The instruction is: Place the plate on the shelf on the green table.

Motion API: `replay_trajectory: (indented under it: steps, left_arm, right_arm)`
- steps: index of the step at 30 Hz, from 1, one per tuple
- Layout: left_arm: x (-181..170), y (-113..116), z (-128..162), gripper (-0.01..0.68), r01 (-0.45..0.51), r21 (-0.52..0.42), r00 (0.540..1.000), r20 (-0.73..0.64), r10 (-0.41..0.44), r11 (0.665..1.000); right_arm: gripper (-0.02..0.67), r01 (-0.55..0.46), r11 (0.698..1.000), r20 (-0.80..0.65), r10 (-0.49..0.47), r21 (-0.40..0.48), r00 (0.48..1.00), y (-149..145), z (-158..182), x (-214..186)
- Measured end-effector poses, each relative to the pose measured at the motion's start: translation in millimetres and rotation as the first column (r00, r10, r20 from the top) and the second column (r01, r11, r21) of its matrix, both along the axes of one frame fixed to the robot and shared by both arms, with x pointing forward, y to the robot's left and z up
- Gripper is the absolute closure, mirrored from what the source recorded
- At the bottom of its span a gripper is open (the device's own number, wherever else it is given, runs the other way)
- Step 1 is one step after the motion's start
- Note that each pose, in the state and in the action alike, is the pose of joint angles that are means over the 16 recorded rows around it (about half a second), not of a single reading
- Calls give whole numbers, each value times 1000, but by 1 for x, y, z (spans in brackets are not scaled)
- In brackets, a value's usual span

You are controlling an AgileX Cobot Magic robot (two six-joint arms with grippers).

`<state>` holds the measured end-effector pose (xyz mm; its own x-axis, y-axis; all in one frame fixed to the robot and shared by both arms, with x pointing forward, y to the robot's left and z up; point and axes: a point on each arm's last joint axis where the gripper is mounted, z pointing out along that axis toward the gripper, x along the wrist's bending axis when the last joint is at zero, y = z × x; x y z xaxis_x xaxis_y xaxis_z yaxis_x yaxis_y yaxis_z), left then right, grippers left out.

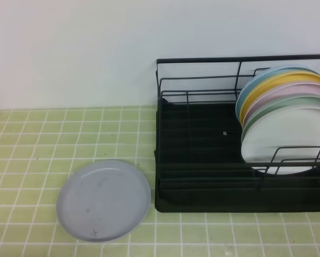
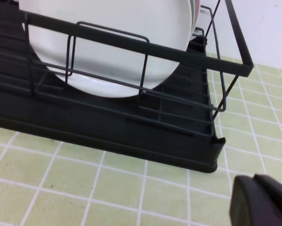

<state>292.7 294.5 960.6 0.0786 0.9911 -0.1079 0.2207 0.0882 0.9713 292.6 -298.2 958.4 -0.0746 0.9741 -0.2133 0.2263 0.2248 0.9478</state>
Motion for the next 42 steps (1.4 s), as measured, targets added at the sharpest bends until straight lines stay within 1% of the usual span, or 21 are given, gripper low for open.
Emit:
replay_trajectory:
  steps: [4,15,22,28,33,38,42]
  left_arm:
    - [0,0,0,676,0,5,1000,0,0,1000]
    - [0,1,1,676,-1,64,1000,17,0,998]
    - [1,2,3,676,-4,94,999,45,-1,996]
    - [2,2,12,676,-18,112,990,138,2,994]
    - [2,3,24,676,-43,141,962,274,3,989]
    - [0,3,39,676,-76,163,903,429,-1,984]
    - [-2,3,48,676,-95,170,856,517,-7,981]
  right_arm:
    - [652,-1,1000,1,1,-13,1000,0,0,0]
    - [652,-2,1000,23,2,-12,1000,0,2,0]
    - [652,-8,1000,101,9,-10,995,1,9,2]
    - [652,-15,1000,196,16,-10,980,1,17,3]
    - [652,-21,1000,289,24,-11,957,2,26,2]
    - [652,-27,1000,366,29,-13,930,3,34,2]
    - [652,-29,999,409,33,-14,912,3,38,1]
